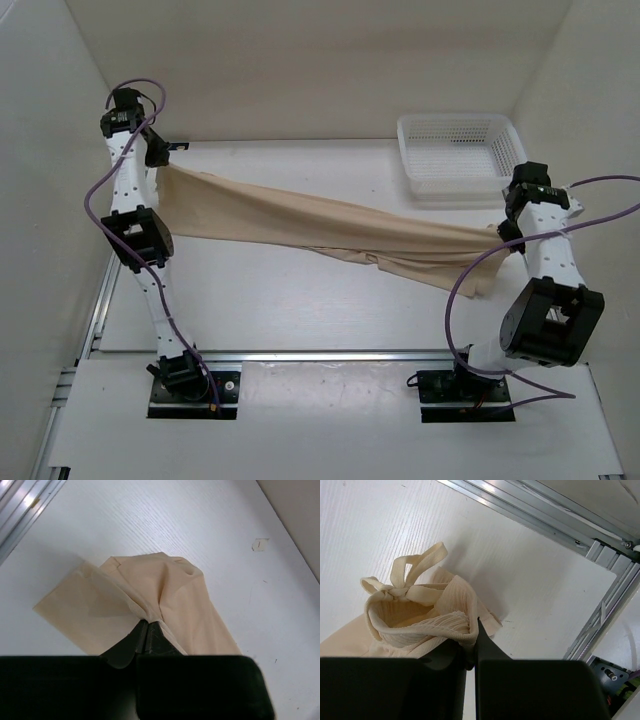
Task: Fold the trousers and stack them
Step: Flatten the trousers out
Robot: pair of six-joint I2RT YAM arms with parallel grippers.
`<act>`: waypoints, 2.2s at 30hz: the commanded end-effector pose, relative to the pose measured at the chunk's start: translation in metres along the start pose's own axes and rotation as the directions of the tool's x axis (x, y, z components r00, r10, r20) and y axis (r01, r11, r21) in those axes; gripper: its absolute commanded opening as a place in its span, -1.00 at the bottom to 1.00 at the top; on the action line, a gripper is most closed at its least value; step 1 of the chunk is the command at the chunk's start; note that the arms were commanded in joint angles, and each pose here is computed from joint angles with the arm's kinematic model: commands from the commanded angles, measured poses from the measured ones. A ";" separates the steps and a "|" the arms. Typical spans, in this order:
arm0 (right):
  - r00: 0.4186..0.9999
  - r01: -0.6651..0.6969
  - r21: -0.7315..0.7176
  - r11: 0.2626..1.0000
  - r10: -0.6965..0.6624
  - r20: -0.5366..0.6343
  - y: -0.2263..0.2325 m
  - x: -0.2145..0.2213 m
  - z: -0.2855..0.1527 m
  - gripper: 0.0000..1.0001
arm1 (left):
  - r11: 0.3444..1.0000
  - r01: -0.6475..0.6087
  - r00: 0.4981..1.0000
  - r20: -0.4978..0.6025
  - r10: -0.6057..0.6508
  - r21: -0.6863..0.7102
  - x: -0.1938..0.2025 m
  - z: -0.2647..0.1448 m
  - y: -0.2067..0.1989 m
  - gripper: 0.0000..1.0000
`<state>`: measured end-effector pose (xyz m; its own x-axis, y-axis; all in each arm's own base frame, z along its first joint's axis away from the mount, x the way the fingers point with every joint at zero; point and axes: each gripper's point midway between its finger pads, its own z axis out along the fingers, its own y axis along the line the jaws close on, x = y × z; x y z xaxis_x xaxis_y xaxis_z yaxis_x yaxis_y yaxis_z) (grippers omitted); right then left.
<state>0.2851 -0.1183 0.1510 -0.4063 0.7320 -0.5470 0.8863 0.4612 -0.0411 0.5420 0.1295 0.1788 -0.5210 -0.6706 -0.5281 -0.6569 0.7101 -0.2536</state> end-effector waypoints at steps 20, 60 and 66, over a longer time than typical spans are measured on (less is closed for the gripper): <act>0.993 -0.043 -0.008 0.999 0.044 0.107 -0.075 0.012 -0.066 -1.00 | 0.989 0.058 0.980 0.198 -0.030 -0.135 -0.033 -0.118 0.085 -0.79; 0.993 0.116 0.014 0.993 -0.116 0.006 -0.010 0.031 0.002 0.48 | 0.975 -0.152 0.973 0.201 0.117 0.165 -0.020 -0.070 -0.036 -0.16; 0.980 0.139 -0.105 0.985 -0.153 -0.129 -0.029 0.066 -0.014 0.50 | 0.987 -0.155 0.985 -0.087 0.151 -0.040 0.056 -0.026 0.027 -0.32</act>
<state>0.2504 -0.0910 0.1384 -0.4930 0.6872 -0.5336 0.8290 0.5572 -0.0483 0.5144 0.1152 0.2274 -0.5162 -0.5535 -0.6536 -0.5432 0.8016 -0.2497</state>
